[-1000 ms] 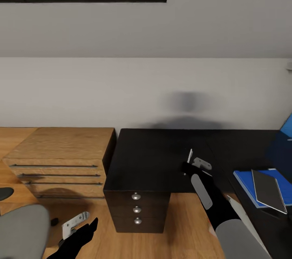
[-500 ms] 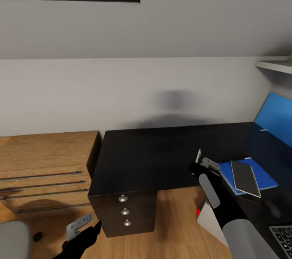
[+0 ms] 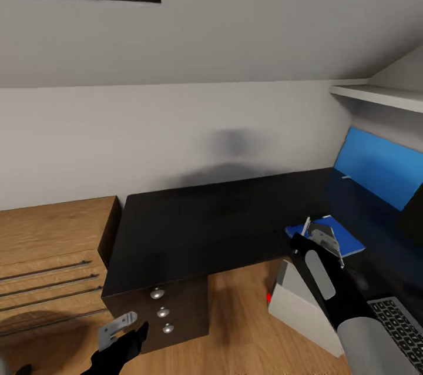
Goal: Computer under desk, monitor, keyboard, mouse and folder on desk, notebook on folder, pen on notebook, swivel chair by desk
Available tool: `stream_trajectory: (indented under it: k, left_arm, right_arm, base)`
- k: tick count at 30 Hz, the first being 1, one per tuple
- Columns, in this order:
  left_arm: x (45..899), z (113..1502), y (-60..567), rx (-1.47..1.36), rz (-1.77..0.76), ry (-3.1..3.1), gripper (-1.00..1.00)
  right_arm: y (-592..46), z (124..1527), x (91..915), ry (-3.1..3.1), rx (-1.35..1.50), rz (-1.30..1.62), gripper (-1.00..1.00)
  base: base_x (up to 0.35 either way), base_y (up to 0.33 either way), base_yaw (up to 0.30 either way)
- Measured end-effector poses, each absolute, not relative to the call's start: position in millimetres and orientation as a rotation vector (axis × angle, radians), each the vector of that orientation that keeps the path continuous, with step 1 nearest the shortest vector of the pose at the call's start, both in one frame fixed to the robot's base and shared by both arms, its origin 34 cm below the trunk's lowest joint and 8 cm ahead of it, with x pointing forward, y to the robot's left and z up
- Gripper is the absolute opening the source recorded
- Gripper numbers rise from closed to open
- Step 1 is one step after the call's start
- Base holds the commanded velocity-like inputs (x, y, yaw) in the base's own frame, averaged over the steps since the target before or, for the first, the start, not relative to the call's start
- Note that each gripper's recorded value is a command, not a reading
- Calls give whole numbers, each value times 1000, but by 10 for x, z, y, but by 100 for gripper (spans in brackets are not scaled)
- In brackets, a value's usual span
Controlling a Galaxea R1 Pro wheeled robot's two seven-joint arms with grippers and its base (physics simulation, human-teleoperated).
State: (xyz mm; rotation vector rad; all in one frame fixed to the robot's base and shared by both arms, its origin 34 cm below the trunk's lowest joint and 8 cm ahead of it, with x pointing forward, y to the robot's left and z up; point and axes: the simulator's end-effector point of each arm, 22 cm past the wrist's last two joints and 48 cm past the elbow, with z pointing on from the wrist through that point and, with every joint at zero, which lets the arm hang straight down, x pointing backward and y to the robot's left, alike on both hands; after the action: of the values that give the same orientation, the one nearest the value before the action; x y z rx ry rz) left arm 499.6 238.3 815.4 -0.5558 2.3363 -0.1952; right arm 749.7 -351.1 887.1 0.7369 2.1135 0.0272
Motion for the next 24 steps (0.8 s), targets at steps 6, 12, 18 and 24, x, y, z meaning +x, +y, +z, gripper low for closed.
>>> stream_trajectory:
  k: [6, 12, 18, 24]
  left_arm:
    - [4995, 8155, 2368, -552, -197, 2336, 100]
    - [4992, 8157, 2349, -537, -193, 2337, 100]
    - [5000, 8185, 2327, -464, -153, 2329, 100]
    - [5007, 8197, 2295, -438, -152, 2326, 100]
  right_arm:
    - [-3551, 8877, 7495, 2111, 738, 23, -100]
    - [-3554, 8880, 7498, 2110, 737, 23, -100]
    - [-3550, 8891, 7498, 2108, 731, 20, -100]
    - [-3545, 8891, 7501, 2110, 723, 16, -100]
  base:
    - [0, 0, -274]
    - [16, 0, -184]
    - [232, -56, -27]
    - [271, -88, -1]
